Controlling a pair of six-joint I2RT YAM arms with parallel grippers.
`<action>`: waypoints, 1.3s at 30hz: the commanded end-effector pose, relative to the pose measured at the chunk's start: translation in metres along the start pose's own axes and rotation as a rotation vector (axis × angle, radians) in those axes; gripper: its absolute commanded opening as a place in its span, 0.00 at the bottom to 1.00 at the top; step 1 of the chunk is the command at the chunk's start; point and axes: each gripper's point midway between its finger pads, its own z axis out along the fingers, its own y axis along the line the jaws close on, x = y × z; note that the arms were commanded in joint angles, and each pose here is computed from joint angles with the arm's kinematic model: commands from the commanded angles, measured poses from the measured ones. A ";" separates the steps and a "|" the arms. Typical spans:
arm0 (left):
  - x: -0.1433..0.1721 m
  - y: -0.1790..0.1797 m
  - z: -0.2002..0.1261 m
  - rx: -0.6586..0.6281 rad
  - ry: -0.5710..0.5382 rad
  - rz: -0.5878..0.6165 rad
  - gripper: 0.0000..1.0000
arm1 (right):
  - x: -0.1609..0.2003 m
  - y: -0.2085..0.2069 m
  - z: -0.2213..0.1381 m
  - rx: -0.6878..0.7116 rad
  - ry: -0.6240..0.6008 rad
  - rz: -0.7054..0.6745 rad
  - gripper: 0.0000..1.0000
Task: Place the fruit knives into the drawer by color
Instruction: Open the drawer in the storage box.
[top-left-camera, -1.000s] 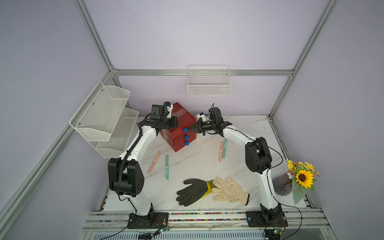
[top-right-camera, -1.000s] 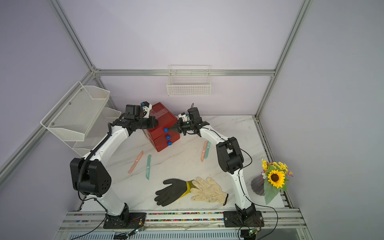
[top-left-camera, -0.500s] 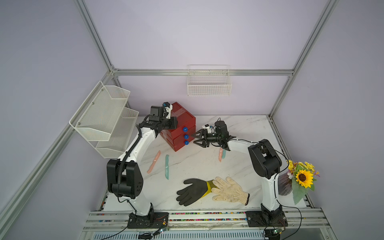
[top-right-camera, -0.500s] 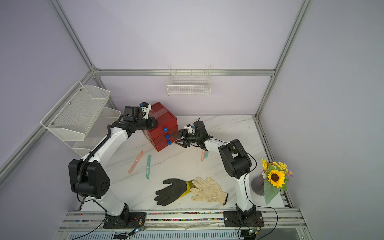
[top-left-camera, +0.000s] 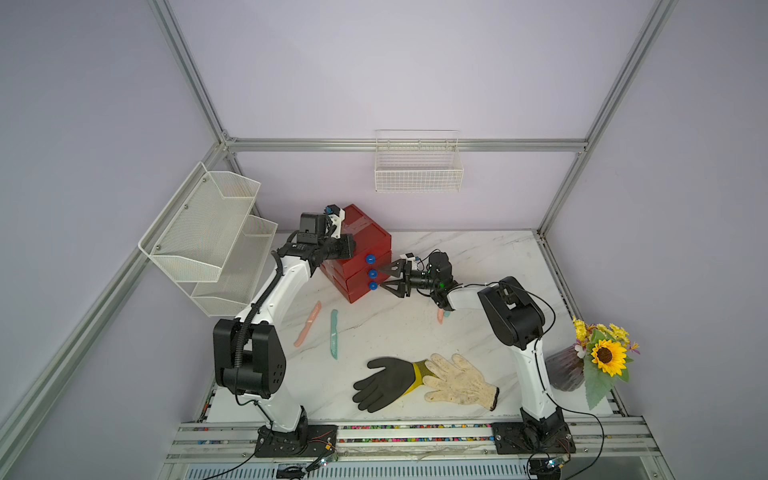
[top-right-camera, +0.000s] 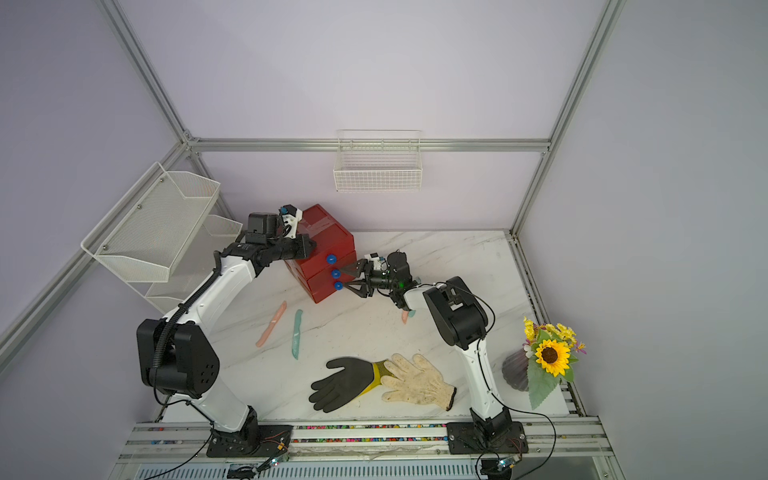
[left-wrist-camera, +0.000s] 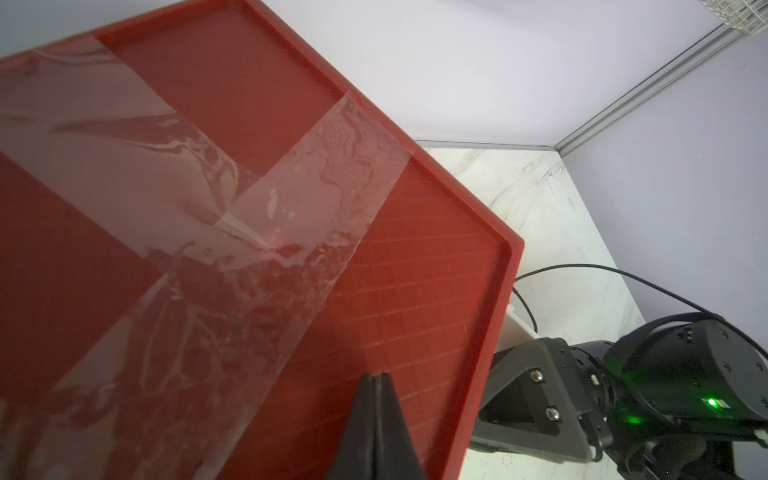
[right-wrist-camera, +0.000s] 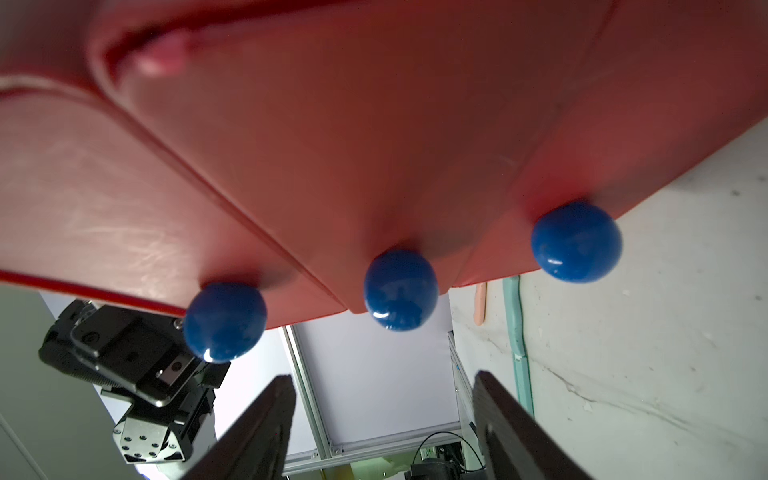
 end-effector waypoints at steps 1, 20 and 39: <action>0.066 0.021 0.010 -0.055 0.226 -0.091 0.00 | -0.001 0.010 0.011 -0.040 0.020 -0.032 0.69; 0.073 0.025 0.016 -0.041 0.240 -0.107 0.00 | -0.014 -0.004 0.043 -0.049 0.062 0.014 0.18; 0.056 0.032 0.017 -0.028 0.198 -0.141 0.00 | 0.074 -0.021 -0.019 0.002 0.128 0.098 0.17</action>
